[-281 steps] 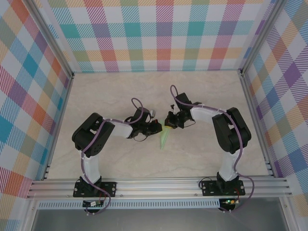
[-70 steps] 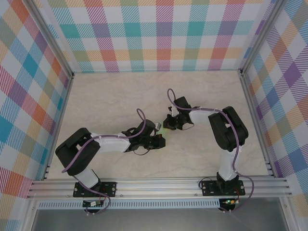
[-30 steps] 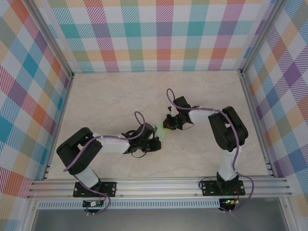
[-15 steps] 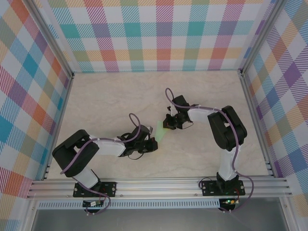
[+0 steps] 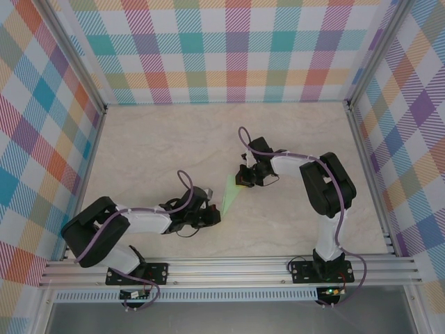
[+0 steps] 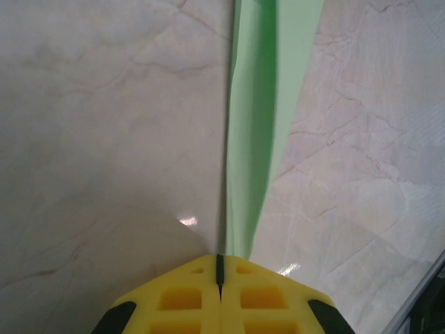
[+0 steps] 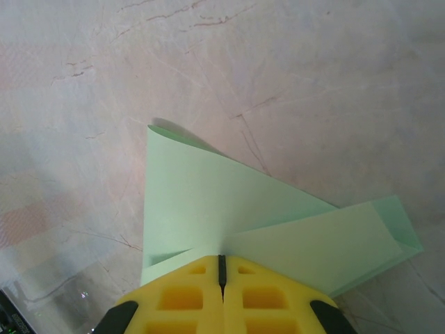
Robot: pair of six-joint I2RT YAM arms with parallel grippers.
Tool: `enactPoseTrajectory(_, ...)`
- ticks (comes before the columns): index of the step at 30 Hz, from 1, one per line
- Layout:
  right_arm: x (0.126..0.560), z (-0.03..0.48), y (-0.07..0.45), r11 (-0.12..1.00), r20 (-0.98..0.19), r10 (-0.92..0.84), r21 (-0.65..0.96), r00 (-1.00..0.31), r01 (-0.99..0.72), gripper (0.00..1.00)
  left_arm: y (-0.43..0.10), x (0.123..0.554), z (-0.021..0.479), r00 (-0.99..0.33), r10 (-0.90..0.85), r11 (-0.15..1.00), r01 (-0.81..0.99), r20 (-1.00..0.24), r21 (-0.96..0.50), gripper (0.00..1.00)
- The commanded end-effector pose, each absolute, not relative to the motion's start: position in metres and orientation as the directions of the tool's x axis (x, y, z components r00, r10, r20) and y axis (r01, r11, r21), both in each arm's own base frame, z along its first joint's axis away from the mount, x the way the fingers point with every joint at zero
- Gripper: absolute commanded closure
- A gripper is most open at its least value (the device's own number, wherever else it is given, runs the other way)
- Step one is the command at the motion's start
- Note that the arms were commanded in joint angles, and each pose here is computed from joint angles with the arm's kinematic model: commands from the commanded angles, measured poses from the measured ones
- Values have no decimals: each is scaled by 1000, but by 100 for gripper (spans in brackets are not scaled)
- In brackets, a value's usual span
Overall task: Fold a paper plane with a square sheet of paper (fold left side to right side)
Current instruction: Fold the wing for the fifth time at the center of the table.
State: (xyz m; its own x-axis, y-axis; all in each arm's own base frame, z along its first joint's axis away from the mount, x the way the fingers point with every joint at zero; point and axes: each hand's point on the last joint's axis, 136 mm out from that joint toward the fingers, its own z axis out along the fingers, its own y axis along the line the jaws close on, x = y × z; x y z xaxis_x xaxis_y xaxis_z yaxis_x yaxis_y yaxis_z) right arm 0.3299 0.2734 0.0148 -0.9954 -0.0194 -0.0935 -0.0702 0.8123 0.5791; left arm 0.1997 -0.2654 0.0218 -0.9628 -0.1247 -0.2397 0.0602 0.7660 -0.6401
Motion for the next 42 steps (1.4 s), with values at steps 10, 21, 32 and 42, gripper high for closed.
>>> enactPoseTrajectory(10,313,-26,242,899,-4,-7,437,-1000,-9,100,-306,228,80,-964,-67,631,160,-259,-759,100)
enactPoseTrajectory(21,310,-29,239,907,8,-9,420,-1000,-5,100,-309,239,33,-977,-51,706,112,-208,-699,100)
enactPoseTrajectory(32,309,-35,230,929,28,-10,369,-1000,1,100,-270,211,-11,-990,-65,783,25,-122,-621,100)
enactPoseTrajectory(42,310,-38,227,929,47,2,371,-999,19,100,-266,182,-14,-998,-18,758,20,-52,-651,100)
